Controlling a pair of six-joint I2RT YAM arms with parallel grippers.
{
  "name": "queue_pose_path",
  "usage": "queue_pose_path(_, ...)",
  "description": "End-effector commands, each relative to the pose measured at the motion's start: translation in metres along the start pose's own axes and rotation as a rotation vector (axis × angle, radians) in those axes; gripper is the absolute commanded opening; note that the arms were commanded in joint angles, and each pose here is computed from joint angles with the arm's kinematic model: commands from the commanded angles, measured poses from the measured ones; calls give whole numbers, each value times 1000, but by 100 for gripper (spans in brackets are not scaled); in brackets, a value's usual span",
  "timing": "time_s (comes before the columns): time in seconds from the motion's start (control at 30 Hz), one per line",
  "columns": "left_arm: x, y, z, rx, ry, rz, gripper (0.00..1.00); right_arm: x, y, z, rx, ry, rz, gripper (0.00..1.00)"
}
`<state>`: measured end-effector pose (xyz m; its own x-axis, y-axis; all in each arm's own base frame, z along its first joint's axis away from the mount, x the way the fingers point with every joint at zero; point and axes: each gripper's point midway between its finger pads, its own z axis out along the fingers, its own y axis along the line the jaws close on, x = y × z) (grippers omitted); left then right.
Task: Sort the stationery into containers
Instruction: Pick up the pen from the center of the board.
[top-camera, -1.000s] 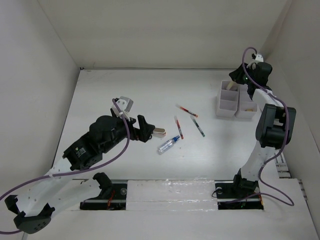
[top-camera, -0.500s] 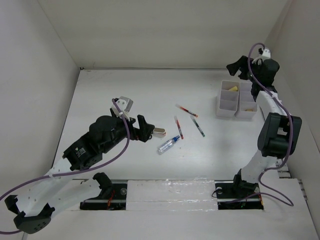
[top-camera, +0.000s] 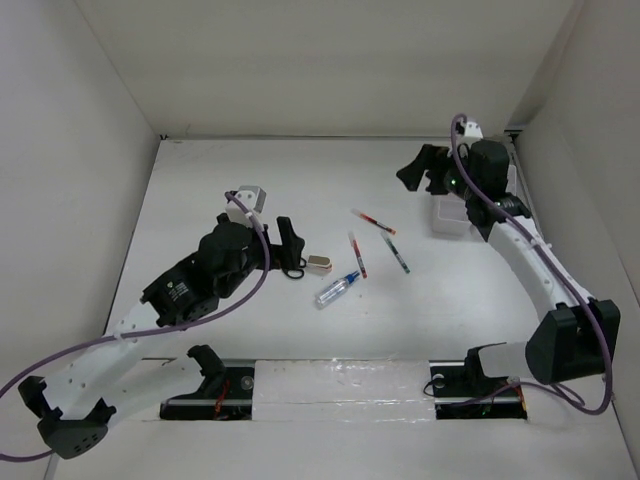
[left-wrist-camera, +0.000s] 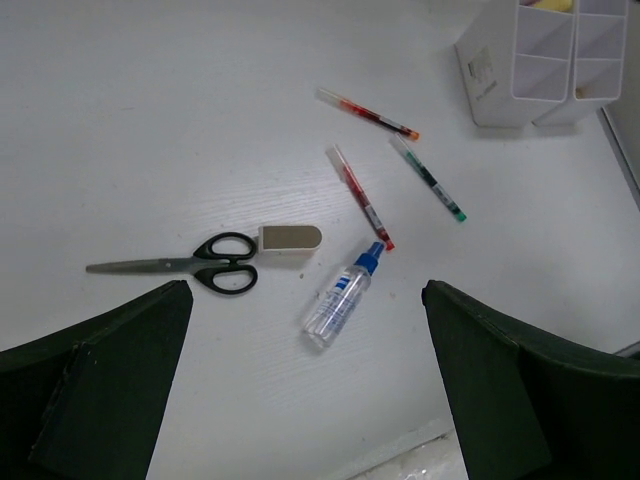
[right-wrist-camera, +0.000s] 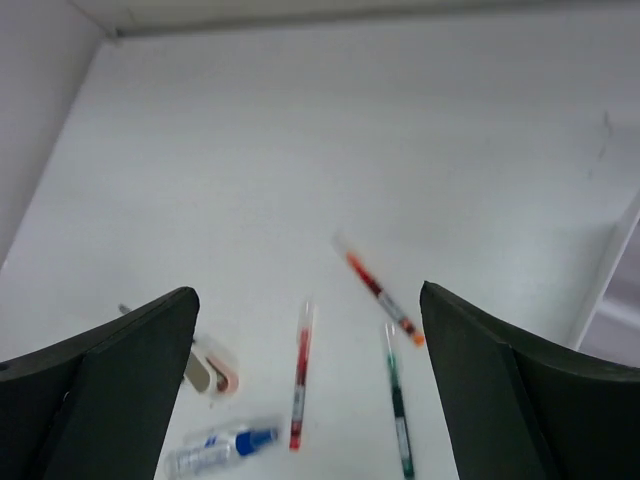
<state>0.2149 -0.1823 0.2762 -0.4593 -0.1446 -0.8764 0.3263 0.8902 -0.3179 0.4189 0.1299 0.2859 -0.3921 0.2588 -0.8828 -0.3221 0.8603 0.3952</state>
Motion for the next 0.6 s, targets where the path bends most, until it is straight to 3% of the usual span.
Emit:
queue_pose_path(0.0, -23, 8, 0, -93, -52, -69, 100, 50, -14, -12, 105, 119, 45, 98)
queue_pose_path(0.1, -23, 12, 5, -126, -45, -87, 100, 87, -20, -23, 175, 215, 90, 93)
queue_pose_path(0.37, -17, -3, 25, -89, -10, -176, 100, 140, -34, -42, 336, 304, 85, 82)
queue_pose_path(0.57, -19, -27, 52, -50, 36, -207, 100, 148, -9, -46, 293, 304, 110, 76)
